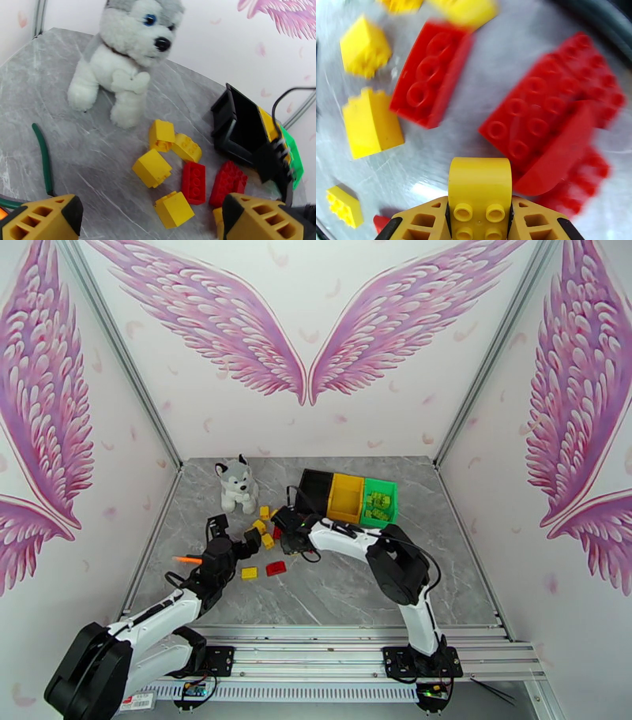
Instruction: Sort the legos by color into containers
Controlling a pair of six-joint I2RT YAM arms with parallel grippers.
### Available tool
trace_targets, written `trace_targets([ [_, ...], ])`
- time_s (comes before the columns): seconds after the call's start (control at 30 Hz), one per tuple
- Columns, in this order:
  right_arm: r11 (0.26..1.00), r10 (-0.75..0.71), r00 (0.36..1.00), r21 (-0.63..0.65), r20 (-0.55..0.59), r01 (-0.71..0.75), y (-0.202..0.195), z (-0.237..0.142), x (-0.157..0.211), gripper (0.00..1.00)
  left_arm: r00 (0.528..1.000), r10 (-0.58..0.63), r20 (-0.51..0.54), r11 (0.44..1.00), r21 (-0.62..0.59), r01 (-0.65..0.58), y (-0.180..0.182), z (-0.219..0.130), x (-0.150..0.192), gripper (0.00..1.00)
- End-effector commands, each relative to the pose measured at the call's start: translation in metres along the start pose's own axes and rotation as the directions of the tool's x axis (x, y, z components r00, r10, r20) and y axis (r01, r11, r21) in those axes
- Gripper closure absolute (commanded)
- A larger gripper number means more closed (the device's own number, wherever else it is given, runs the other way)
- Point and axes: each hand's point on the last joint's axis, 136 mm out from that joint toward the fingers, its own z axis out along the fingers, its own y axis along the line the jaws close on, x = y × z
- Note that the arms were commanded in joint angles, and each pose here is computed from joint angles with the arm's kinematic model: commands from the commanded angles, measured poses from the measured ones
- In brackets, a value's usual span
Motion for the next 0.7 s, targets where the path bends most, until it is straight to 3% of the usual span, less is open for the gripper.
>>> trace_targets([
  [0.0,0.997,0.076,0.993,-0.014,0.086,-0.075,-0.033,-0.033,-0.033,0.69,0.996,0.081,0.037,0.992,0.090,-0.084,-0.032,-0.005,-0.014,0.01],
  [0.17,0.979,0.197,0.967,0.023,0.158,-0.204,-0.099,-0.054,-0.064,0.69,0.964,0.261,0.053,0.944,0.196,-0.266,-0.086,-0.013,-0.005,0.01],
  [0.33,0.946,0.299,0.932,0.061,0.206,-0.317,-0.157,-0.059,-0.100,0.69,0.884,0.454,0.114,0.824,0.322,-0.465,-0.151,-0.031,0.016,0.01],
  [0.5,0.930,0.327,0.924,0.107,0.198,-0.352,-0.178,-0.052,-0.127,0.67,0.781,0.592,0.199,0.690,0.376,-0.619,-0.198,-0.052,0.040,0.01],
  [0.67,0.913,0.353,0.915,0.142,0.195,-0.382,-0.191,-0.047,-0.137,0.55,0.761,0.613,0.212,0.653,0.406,-0.639,-0.210,-0.056,0.051,0.01],
])
